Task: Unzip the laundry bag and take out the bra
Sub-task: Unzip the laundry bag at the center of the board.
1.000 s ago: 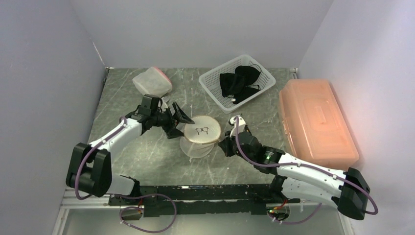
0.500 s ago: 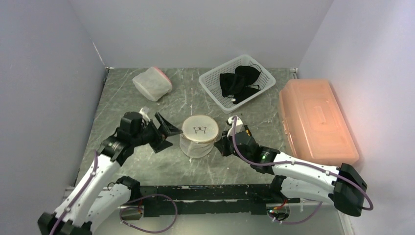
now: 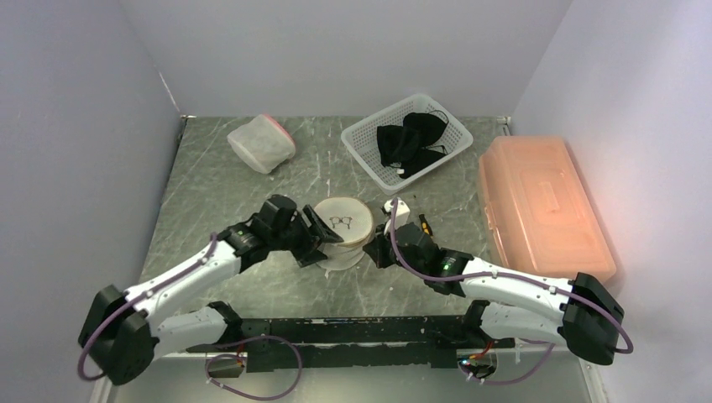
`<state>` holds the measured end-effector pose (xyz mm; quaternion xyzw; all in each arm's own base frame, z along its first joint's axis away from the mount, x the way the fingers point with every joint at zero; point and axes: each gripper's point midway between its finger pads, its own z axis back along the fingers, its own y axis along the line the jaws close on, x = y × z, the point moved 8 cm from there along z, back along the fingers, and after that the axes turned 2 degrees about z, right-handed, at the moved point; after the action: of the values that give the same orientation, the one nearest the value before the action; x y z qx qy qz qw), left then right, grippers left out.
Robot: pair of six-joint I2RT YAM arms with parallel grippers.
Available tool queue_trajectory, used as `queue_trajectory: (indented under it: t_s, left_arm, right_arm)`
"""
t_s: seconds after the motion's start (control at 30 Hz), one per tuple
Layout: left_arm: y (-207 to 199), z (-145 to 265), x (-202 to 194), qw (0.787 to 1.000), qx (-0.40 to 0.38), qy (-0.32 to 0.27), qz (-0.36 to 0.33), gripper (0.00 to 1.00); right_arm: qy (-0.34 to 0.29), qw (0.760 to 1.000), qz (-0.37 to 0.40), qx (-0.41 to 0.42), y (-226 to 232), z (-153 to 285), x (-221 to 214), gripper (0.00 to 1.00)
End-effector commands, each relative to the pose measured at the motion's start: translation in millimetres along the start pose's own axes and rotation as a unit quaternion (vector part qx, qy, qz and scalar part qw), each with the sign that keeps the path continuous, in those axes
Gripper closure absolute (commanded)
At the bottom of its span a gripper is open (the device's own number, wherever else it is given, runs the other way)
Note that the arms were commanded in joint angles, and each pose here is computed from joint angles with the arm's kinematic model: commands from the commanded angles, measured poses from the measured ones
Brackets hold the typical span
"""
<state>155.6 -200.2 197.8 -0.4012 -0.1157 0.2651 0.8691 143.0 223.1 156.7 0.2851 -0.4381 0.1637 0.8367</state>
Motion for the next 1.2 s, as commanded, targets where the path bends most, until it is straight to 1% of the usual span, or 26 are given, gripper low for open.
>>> queue_trajectory:
  t_s: [0.0, 0.1, 0.2, 0.33, 0.47, 0.5, 0.73, 0.87, 1.17]
  left_arm:
    - [-39.9, -16.5, 5.3, 0.998, -0.058, -0.018, -0.007, 0.29]
    - [-41.1, -26.5, 6.7, 0.998, -0.052, -0.023, -0.004, 0.32]
    - [-41.7, -29.4, 9.8, 0.998, -0.052, -0.038, -0.001, 0.44]
    - [-43.0, -33.2, 12.8, 0.998, -0.046, -0.047, -0.004, 0.64]
    - [-42.1, -36.9, 13.1, 0.998, -0.033, -0.043, -0.009, 0.91]
    - [-41.8, -37.0, 13.6, 0.998, -0.031, -0.045, -0.012, 0.96]
    - [-47.5, -25.8, 15.0, 0.997, -0.034, -0.051, -0.051, 0.97]
    - [-49.7, -20.3, 16.0, 0.996, -0.037, -0.037, -0.066, 0.97]
    - [-47.5, -14.9, 15.5, 0.995, -0.061, -0.004, -0.075, 0.97]
  right_arm:
    - [-0.039, 0.999, -0.001, 0.032, 15.5, 1.3, 24.2, 1.00]
    - [-0.039, 0.999, 0.000, 0.034, 15.4, 1.8, 23.9, 1.00]
    - [-0.036, 0.999, 0.000, 0.040, 16.5, 2.4, 22.7, 1.00]
    - [-0.036, 0.998, 0.003, 0.041, 16.1, 3.2, 21.2, 1.00]
    - [-0.036, 0.999, 0.006, 0.036, 13.8, 4.9, 20.1, 1.00]
    - [-0.035, 0.999, 0.007, 0.032, 12.7, 5.7, 19.4, 1.00]
    - [-0.041, 0.999, 0.021, -0.004, 2.3, 13.7, 20.2, 1.00]
    - [-0.044, 0.998, 0.025, -0.023, -2.2, 14.5, 21.3, 1.00]
    - [-0.034, 0.998, 0.021, -0.052, -12.1, 8.5, 13.5, 1.00]
